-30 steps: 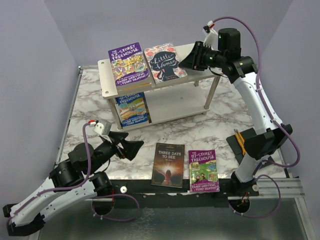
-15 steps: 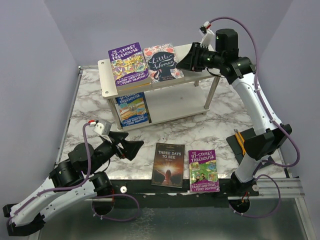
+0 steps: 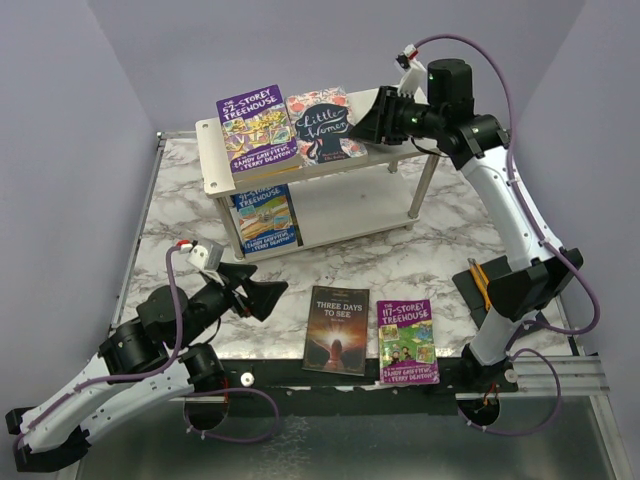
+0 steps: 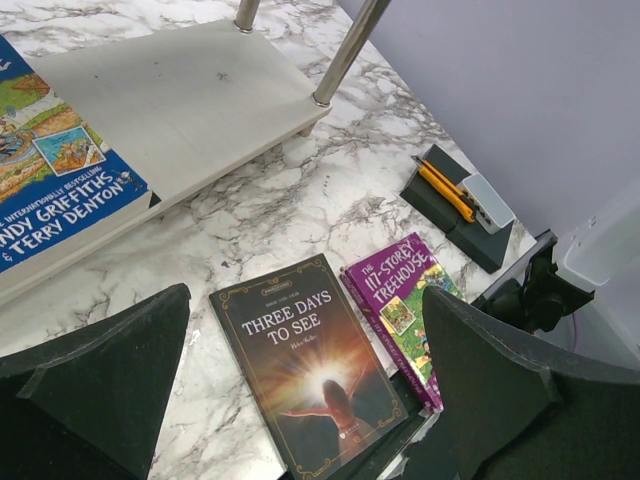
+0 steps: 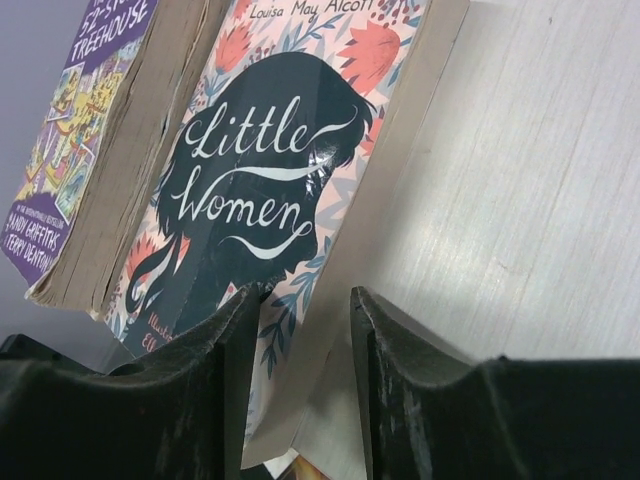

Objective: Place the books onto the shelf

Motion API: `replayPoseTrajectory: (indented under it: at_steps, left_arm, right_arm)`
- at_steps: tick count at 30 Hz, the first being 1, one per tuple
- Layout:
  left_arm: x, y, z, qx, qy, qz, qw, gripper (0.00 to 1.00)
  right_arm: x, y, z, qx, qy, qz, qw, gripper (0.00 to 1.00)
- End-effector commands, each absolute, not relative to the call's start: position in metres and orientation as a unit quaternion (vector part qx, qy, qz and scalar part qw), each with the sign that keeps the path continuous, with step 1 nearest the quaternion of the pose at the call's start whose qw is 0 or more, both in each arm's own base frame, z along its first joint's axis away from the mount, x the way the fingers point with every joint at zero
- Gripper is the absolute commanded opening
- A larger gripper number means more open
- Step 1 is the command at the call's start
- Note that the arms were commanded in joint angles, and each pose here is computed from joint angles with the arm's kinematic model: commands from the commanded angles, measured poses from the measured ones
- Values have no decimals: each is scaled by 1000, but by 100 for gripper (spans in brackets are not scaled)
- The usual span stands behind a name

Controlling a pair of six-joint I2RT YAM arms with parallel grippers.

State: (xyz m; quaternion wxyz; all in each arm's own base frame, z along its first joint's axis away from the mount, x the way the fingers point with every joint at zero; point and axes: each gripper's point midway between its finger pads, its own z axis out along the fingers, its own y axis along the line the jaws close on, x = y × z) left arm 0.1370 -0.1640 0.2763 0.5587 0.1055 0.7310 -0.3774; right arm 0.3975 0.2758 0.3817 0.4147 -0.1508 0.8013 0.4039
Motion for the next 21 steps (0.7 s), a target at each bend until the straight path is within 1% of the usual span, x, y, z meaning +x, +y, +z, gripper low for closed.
replayPoseTrajectory:
  at_steps: [1, 4, 8, 15, 17, 21]
  left_arm:
    - [138, -168, 274, 113, 732, -376, 557, 99]
    - [139, -169, 273, 114, 734, -374, 556, 99]
    - [139, -170, 272, 114, 735, -373, 554, 99]
    - [140, -171, 270, 115, 739, -370, 551, 99]
    - [140, -172, 270, 116, 739, -370, 551, 99]
    - [140, -171, 270, 114, 738, -370, 553, 99]
  right_arm:
    - [389, 270, 390, -141, 809, 382, 425, 46]
    - [397, 270, 400, -134, 805, 378, 437, 52]
    - [410, 271, 405, -122, 803, 373, 449, 56]
    - [433, 278, 398, -99, 803, 373, 453, 63]
    - [441, 278, 395, -89, 806, 368, 456, 67]
    - [450, 281, 393, -80, 803, 371, 460, 69]
